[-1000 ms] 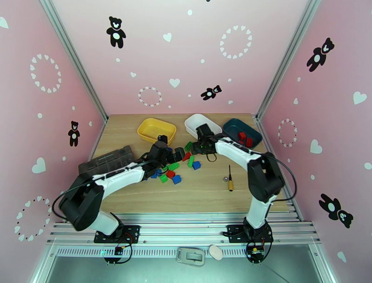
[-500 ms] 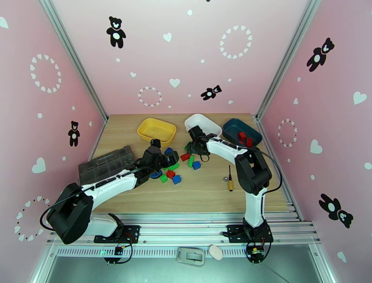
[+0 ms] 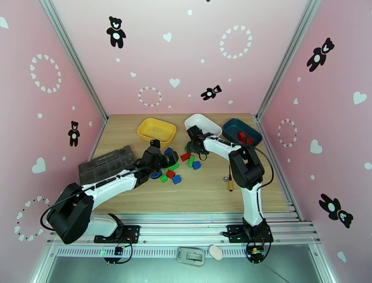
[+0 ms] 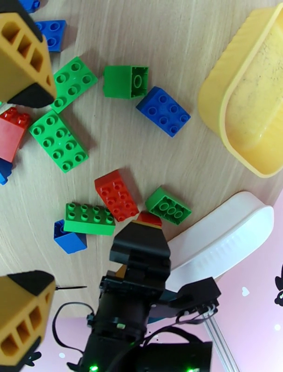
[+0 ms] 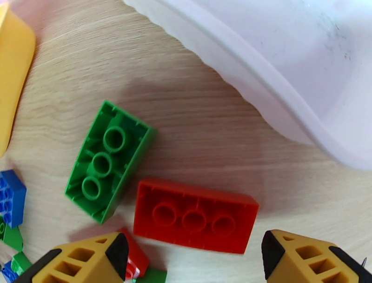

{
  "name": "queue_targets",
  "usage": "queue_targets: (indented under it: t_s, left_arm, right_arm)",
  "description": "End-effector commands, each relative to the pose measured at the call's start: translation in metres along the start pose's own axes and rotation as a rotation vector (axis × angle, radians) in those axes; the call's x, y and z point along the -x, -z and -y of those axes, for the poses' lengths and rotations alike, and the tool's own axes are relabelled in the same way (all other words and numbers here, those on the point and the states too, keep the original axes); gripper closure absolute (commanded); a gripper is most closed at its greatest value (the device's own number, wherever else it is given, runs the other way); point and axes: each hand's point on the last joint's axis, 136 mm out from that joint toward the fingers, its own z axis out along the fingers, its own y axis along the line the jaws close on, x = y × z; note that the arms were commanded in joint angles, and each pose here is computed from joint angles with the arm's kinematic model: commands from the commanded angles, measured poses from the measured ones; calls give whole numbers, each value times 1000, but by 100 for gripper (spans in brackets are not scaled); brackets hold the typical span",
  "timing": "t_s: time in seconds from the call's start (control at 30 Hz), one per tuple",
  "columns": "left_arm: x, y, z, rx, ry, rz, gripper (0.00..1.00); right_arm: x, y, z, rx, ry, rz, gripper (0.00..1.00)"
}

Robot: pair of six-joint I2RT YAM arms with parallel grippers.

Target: Sort the legos into containers by color

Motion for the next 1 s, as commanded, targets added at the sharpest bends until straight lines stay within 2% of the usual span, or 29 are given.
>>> queue_targets:
  t_s: [0.0, 0.33, 0.6, 0.8, 0.97]
  left_arm:
    - [0, -5, -2, -2, -15, -3, 2]
    - [-2, -9, -4, 7, -17, -11, 2]
    - [-2, -16, 0, -1, -17, -24, 2]
    - [4, -37, 21, -48, -8, -52, 2]
    - [6, -60, 42, -115, 33, -87, 2]
  right_arm:
    - [3, -7, -1, -11, -5, -9, 20]
    - [5, -19, -1, -18, -11, -23, 22]
    - [5, -20, -1, -16, -21, -23, 31]
    - [12, 7, 3, 4, -25, 25, 37]
    - [19, 40, 14, 9, -13, 79, 37]
